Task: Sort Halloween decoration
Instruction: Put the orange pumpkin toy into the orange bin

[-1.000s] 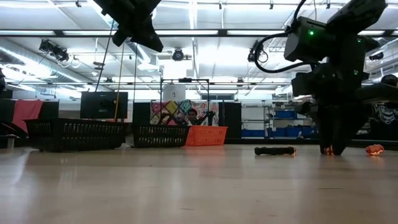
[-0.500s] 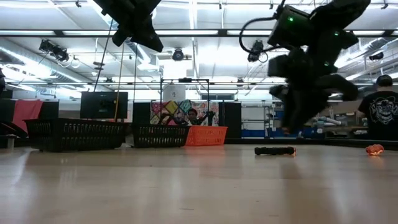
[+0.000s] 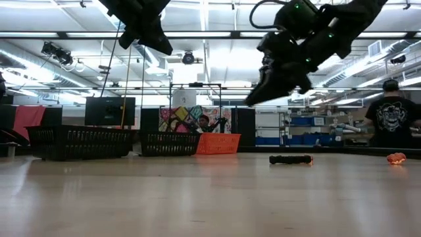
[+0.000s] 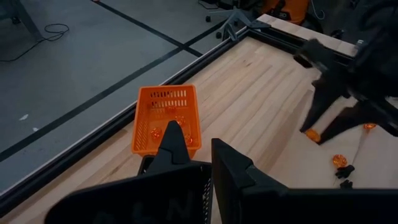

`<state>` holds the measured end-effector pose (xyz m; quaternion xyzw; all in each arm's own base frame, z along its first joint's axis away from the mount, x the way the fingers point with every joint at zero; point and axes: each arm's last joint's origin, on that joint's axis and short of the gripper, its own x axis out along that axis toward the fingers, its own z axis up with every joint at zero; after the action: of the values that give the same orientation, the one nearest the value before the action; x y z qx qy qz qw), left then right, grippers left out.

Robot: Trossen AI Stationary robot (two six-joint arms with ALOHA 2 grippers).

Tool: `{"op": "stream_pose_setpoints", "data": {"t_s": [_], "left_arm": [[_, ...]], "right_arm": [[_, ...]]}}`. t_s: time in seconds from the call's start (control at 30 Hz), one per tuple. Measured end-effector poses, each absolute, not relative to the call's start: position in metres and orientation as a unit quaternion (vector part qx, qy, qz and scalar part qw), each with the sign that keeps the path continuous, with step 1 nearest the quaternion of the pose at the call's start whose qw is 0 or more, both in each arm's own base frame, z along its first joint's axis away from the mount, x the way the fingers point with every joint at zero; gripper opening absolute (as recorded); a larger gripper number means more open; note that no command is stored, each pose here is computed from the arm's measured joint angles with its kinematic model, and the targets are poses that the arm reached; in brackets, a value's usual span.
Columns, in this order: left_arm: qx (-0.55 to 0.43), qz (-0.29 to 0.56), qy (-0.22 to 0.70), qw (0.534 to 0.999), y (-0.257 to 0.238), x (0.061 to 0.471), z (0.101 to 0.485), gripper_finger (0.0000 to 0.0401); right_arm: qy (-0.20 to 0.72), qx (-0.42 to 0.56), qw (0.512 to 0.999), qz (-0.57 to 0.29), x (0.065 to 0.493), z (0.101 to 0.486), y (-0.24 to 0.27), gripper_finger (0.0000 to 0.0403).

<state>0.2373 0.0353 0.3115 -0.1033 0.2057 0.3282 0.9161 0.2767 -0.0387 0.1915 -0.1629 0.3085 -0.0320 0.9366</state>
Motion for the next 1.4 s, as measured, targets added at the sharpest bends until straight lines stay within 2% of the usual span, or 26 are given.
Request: {"op": "stream_pose_setpoints", "data": {"t_s": [0.57,0.87,1.17,1.4], "left_arm": [[-0.103,0.328,0.206,0.916,0.035,0.237,0.311,0.0000],[-0.103,0.328,0.205,0.916,0.035,0.237,0.312,0.0000],[-0.103,0.328,0.206,0.916,0.035,0.237,0.311,0.0000],[-0.103,0.328,0.206,0.916,0.035,0.237,0.311,0.0000]], "right_arm": [[0.075,-0.159,0.976,-0.131,0.288,0.237,-0.070,0.0101],[0.085,-0.149,0.975,-0.142,0.322,0.234,-0.087,0.0101],[0.127,-0.133,0.968,-0.171,0.363,0.204,-0.126,0.0101],[0.178,-0.063,0.958,-0.217,0.372,0.180,-0.157,0.0103]]}}
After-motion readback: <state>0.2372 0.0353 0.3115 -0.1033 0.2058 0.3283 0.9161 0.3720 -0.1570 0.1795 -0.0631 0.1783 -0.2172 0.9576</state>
